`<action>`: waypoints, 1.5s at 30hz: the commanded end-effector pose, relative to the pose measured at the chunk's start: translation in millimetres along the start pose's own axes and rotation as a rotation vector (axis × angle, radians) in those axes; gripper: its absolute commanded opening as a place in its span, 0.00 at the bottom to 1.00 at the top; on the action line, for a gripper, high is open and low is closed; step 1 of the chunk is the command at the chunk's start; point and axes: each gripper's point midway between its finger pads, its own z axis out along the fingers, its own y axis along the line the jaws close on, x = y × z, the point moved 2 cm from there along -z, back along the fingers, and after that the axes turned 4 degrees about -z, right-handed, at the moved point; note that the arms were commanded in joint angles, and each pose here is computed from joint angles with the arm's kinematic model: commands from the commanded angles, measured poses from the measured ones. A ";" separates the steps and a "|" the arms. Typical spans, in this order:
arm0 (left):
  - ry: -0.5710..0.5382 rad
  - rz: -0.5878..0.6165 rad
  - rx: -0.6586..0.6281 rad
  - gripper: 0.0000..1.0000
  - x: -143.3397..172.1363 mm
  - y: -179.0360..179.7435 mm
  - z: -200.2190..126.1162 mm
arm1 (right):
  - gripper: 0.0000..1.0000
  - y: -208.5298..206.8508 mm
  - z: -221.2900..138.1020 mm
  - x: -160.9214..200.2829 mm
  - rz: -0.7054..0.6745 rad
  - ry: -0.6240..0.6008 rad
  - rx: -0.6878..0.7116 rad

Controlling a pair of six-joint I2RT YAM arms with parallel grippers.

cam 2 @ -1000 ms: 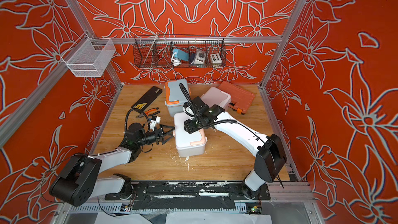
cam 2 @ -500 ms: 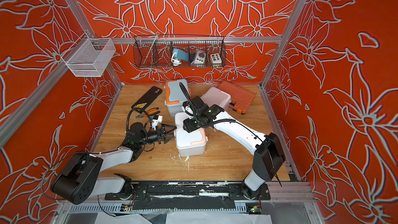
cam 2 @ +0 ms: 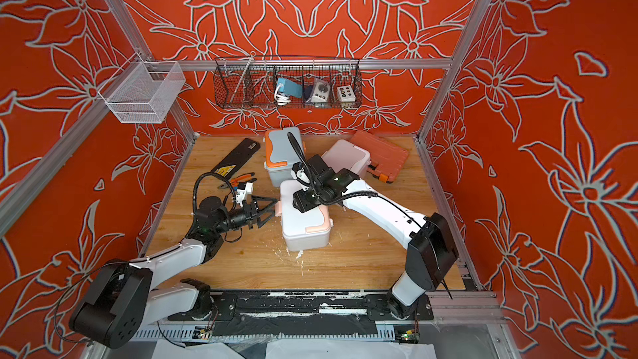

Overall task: Open first aid kits and take out gauze
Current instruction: Open the fastener of the first aid kit.

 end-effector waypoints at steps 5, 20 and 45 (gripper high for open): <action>-0.030 0.061 0.026 0.93 -6.3 -14.2 -5.0 | 0.51 -24.0 32.2 93.5 0.085 0.390 0.087; -0.075 0.155 -0.456 0.88 -20.2 27.0 3.8 | 0.59 -17.3 -6.4 69.3 0.073 0.245 0.103; -0.169 0.185 -0.796 0.73 -15.9 72.1 -34.2 | 0.60 -30.1 7.6 87.9 0.083 0.313 0.138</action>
